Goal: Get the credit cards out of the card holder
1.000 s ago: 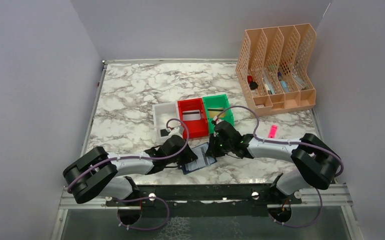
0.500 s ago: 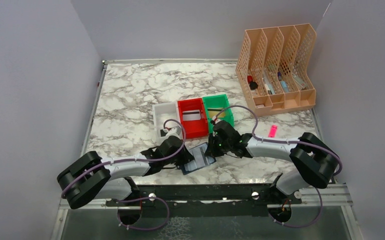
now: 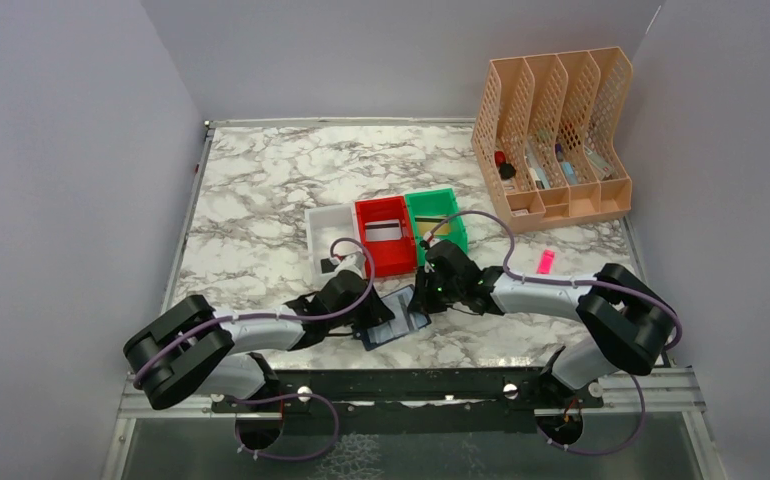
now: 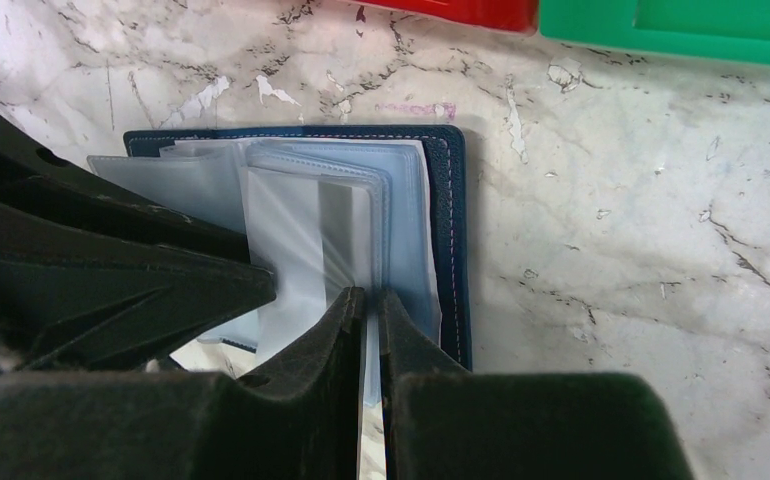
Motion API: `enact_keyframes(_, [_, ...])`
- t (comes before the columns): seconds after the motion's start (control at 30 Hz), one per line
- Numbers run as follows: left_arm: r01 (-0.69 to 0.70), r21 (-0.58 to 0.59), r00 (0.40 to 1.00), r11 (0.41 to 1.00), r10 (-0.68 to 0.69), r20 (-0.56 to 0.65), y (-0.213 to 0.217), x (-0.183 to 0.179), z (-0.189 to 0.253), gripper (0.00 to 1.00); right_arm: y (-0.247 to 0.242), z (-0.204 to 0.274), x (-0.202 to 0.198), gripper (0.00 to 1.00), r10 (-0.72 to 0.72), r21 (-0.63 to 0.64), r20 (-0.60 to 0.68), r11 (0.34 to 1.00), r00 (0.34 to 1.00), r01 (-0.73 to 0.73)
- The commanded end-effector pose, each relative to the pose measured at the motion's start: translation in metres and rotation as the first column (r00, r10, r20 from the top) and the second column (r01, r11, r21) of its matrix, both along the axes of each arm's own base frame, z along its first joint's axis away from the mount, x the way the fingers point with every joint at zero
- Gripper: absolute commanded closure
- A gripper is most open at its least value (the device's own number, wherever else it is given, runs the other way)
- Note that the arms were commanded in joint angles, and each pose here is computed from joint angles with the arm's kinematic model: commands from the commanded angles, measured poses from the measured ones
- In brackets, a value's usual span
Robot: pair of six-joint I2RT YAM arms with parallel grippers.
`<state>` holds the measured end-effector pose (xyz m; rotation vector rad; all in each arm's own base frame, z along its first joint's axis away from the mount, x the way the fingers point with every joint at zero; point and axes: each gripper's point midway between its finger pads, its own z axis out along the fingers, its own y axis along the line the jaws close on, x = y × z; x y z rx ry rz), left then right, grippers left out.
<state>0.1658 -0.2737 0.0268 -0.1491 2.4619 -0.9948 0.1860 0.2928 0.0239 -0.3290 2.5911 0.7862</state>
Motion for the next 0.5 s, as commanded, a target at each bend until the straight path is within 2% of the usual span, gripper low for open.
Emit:
enact_keyframes(0.0, [0.015,-0.017,0.999,1.0,-0.016,-0.046,-0.002,-0.007,-0.005,0.8,-0.015,-0.026,-0.02,0.86,0.0,-0.073,-0.093,0.997,0.996,-0.006])
enact_keyframes(0.2, [-0.01,-0.01,0.999,1.0,0.01,-0.049,0.004,-0.008,-0.011,1.0,-0.015,-0.026,-0.019,0.86,-0.009,-0.071,-0.089,0.997,0.996,0.003])
enact_keyframes(0.37, [-0.038,-0.015,0.999,0.999,0.038,-0.037,0.014,-0.009,-0.01,1.0,-0.026,-0.028,-0.01,0.86,-0.046,-0.132,-0.051,0.99,0.998,0.039])
enact_keyframes(0.47, [-0.055,-0.013,0.998,0.998,0.054,-0.031,0.022,-0.009,-0.01,1.0,-0.023,-0.027,-0.009,0.85,-0.033,-0.128,-0.048,0.991,0.998,0.027])
